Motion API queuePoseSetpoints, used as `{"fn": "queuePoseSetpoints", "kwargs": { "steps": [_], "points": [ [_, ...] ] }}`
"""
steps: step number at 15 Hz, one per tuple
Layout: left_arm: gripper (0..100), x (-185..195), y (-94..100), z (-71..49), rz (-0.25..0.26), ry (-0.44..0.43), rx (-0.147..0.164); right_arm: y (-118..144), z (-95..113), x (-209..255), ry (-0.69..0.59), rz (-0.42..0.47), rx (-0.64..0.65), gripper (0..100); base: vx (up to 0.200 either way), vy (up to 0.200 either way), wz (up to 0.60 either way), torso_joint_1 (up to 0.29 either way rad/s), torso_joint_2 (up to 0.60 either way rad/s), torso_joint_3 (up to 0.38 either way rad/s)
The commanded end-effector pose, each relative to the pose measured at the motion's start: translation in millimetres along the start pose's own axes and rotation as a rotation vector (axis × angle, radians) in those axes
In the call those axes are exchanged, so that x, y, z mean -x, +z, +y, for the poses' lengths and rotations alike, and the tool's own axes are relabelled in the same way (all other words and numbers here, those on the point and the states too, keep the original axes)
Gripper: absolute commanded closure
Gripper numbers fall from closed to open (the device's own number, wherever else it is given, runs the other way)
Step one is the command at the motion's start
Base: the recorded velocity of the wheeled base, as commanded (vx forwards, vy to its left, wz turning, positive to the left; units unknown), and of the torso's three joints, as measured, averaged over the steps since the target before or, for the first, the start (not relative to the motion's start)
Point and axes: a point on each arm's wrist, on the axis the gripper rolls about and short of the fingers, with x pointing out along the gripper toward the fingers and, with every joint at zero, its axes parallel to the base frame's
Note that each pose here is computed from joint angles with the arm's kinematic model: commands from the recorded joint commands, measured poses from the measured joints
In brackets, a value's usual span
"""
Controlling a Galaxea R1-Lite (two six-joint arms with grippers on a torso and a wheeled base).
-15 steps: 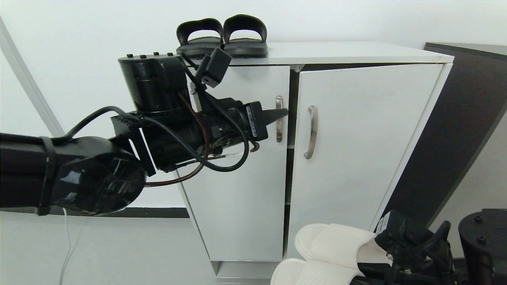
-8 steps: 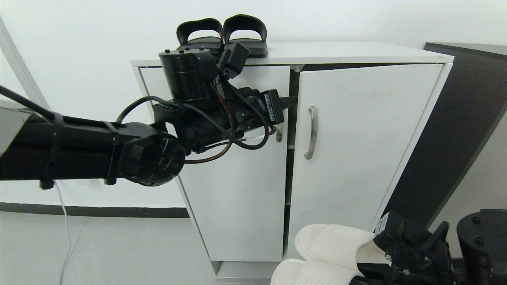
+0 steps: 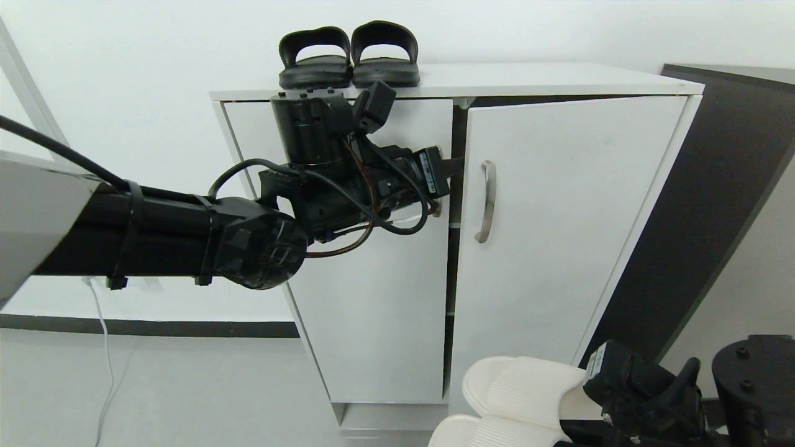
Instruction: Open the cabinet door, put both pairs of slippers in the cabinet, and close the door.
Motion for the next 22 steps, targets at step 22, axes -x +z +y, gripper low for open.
{"fn": "queuePoseSetpoints", "kwargs": {
  "steps": [22],
  "points": [
    [100, 220.4, 1.6, -68.9, -0.119, 0.692, -0.351, 27.4, -64.1, -109.2, -0.663, -0.232, -0.234, 100, -0.055, 0.0, 0.0, 0.0, 0.0, 0.002]
  ]
}}
